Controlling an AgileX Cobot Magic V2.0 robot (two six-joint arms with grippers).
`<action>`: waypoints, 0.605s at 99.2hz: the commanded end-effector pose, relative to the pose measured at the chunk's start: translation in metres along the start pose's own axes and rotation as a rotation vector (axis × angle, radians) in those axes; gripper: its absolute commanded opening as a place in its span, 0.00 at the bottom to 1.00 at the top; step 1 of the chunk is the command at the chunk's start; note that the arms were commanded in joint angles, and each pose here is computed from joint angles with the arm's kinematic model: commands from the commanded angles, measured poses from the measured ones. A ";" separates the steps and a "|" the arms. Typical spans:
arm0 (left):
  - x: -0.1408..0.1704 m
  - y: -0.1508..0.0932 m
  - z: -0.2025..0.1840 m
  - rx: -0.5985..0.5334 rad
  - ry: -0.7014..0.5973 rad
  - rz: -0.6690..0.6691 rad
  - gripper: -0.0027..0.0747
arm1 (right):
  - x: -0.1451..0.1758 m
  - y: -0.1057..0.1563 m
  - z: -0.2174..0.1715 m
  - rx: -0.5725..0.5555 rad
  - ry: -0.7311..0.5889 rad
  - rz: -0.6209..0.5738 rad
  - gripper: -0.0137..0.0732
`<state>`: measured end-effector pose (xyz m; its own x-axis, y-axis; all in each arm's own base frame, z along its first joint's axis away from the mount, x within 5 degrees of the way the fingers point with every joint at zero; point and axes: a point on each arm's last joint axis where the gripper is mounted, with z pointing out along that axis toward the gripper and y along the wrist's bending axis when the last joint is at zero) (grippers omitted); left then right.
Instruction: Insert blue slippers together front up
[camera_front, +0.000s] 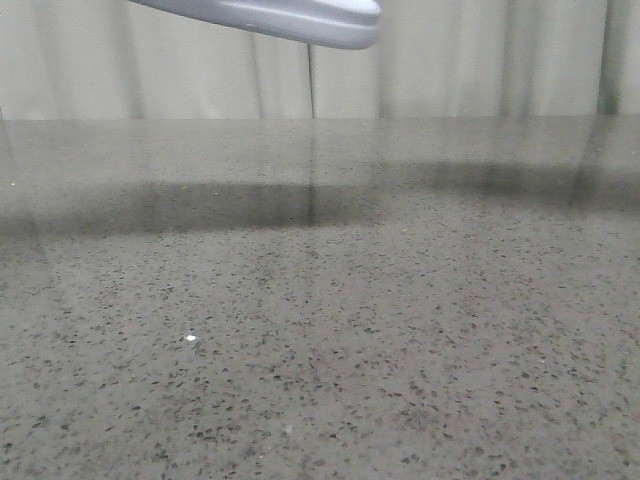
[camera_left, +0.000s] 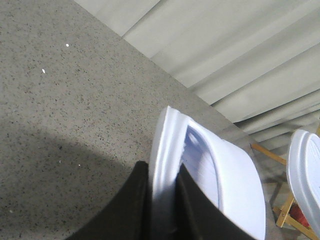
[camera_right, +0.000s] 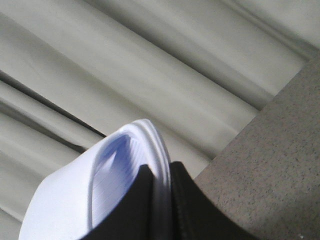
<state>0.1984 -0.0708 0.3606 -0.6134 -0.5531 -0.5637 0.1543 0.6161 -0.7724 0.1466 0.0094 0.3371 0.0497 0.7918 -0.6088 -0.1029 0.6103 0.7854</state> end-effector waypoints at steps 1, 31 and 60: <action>-0.008 -0.014 -0.006 0.061 -0.044 -0.032 0.06 | -0.013 0.017 -0.008 -0.066 -0.040 0.001 0.03; -0.003 -0.020 -0.007 0.118 0.013 -0.099 0.06 | -0.004 0.016 -0.020 -0.021 0.107 0.011 0.03; 0.001 -0.024 -0.007 0.165 0.064 -0.144 0.06 | 0.001 0.014 -0.020 0.000 0.157 0.047 0.03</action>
<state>0.1916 -0.0801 0.3630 -0.6981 -0.5553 -0.4520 0.1517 0.5023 -0.8513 0.1262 0.0202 0.3272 -0.1817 0.7881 -0.5881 -0.0391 0.5918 0.8052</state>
